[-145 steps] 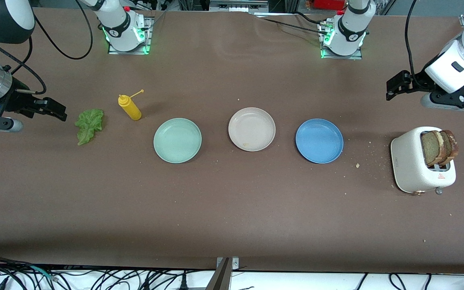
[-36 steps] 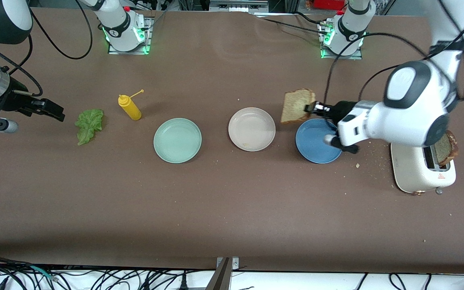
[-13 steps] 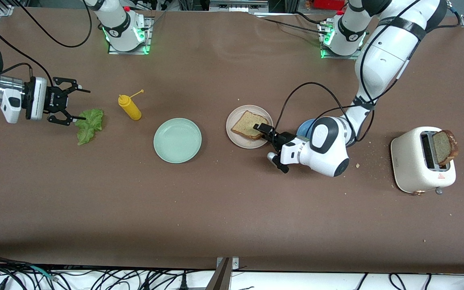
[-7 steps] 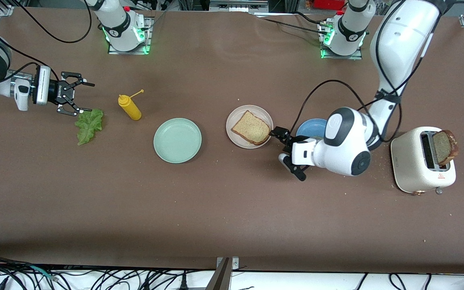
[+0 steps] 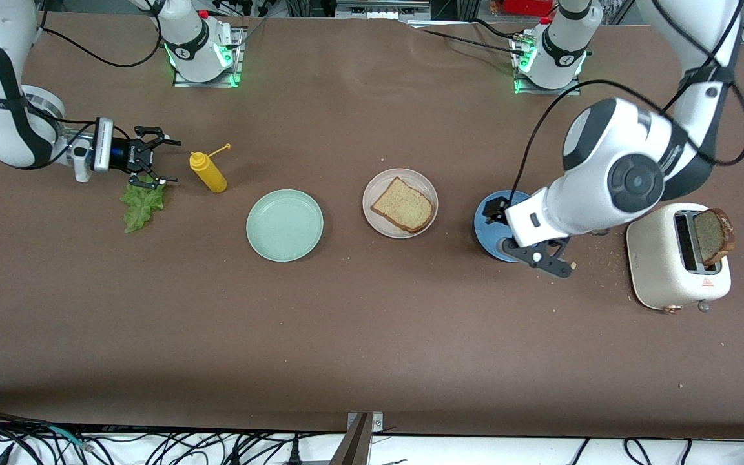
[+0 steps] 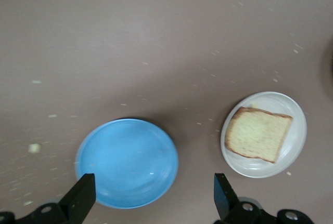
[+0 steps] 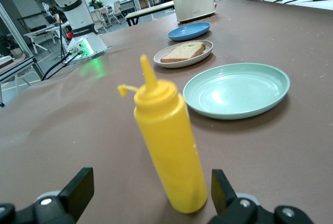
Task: Make sandwich in beige plate with both arms
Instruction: 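Lay the bread on the beige plate while the right gripper reaches the bottle, then grasp the yellow bottle with the right gripper while the left gripper withdraws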
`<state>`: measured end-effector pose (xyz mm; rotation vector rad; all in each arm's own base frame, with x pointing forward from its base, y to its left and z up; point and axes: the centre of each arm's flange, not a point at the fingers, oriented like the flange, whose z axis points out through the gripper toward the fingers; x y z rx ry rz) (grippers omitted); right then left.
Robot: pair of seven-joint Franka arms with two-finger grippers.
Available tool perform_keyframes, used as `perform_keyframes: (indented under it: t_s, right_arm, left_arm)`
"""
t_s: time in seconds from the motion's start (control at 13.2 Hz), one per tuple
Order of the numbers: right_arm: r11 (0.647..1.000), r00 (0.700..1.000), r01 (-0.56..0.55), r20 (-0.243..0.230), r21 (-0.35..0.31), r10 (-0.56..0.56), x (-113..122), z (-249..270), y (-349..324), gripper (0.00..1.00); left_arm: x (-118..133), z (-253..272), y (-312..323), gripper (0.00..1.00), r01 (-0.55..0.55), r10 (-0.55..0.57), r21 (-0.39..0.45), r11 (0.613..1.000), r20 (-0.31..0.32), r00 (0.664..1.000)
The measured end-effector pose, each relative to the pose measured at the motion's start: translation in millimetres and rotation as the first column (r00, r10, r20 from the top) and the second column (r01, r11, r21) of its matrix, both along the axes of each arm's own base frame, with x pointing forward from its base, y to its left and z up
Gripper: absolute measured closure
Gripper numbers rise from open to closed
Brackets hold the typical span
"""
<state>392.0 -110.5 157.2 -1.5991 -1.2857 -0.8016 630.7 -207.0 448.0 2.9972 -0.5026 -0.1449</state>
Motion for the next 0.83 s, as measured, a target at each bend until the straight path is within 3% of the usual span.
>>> perform_keyframes:
  t_s: [0.38, 0.61, 0.83]
  right_arm:
    - [0.997, 1.0, 0.022, 0.004, 0.072, -0.023, -4.1, -20.6, 12.6, 0.0]
    - [0.994, 1.0, 0.03, 0.003, 0.101, -0.03, 0.9, -30.8, 32.4, 0.0]
    - [0.992, 0.999, 0.035, -0.003, 0.122, -0.034, 1.7, -42.7, 47.5, 0.03]
  left_arm:
    - [-22.3, 92.6, 70.0, 0.0, -0.184, 0.181, 0.06, 0.981, 0.055, 0.982]
    - [-63.7, 129.6, 94.3, 0.0, -0.231, 0.227, 0.108, 0.967, 0.05, 0.973]
    - [-98.2, 143.9, 109.4, 0.0, -0.275, 0.272, 0.084, 0.958, 0.046, 0.961]
